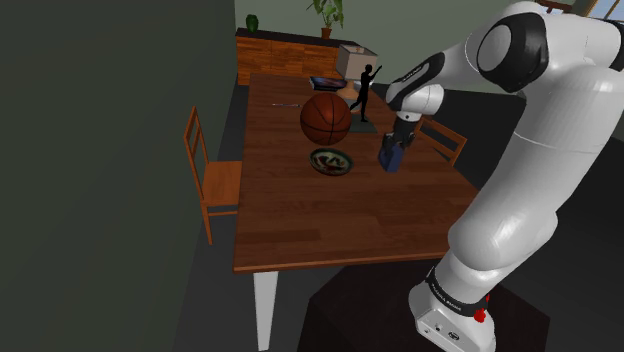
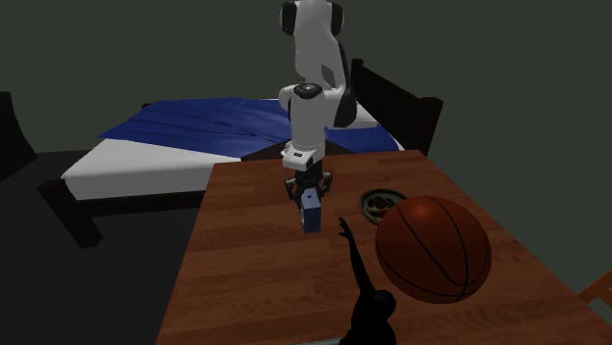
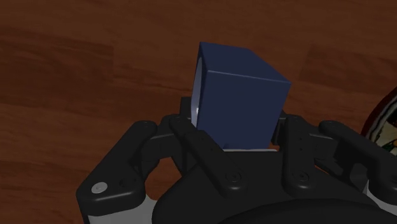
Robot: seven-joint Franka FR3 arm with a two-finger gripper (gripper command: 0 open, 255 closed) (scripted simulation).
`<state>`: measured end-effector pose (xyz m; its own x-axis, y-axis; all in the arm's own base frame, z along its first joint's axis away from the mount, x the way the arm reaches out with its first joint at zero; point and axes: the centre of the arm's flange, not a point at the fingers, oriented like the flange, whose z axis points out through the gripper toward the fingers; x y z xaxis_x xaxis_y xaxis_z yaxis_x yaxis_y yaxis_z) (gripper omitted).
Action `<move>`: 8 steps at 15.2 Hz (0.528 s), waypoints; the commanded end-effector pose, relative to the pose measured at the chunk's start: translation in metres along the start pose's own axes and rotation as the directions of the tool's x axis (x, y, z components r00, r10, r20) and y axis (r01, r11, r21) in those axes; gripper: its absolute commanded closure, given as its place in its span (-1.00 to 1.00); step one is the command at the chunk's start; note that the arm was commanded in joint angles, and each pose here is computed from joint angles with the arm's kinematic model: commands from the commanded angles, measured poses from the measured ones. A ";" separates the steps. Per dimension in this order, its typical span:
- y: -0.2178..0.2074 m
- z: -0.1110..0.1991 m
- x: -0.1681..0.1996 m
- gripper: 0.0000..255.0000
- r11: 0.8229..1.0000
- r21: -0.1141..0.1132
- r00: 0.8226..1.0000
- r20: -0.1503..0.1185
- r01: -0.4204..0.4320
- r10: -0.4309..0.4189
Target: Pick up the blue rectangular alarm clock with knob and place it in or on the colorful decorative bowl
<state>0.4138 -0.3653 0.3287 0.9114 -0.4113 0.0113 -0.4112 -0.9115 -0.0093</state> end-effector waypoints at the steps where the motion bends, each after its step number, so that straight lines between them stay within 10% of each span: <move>1: 0.000 -0.010 -0.001 1.00 1.000 0.000 1.000 0.000 0.000 0.000; 8: 0.000 -0.047 0.000 1.00 1.000 0.000 1.000 0.000 0.000 0.000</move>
<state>0.4133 -0.3656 0.3693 0.9114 -0.4113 0.0114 -0.4112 -0.9115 -0.0092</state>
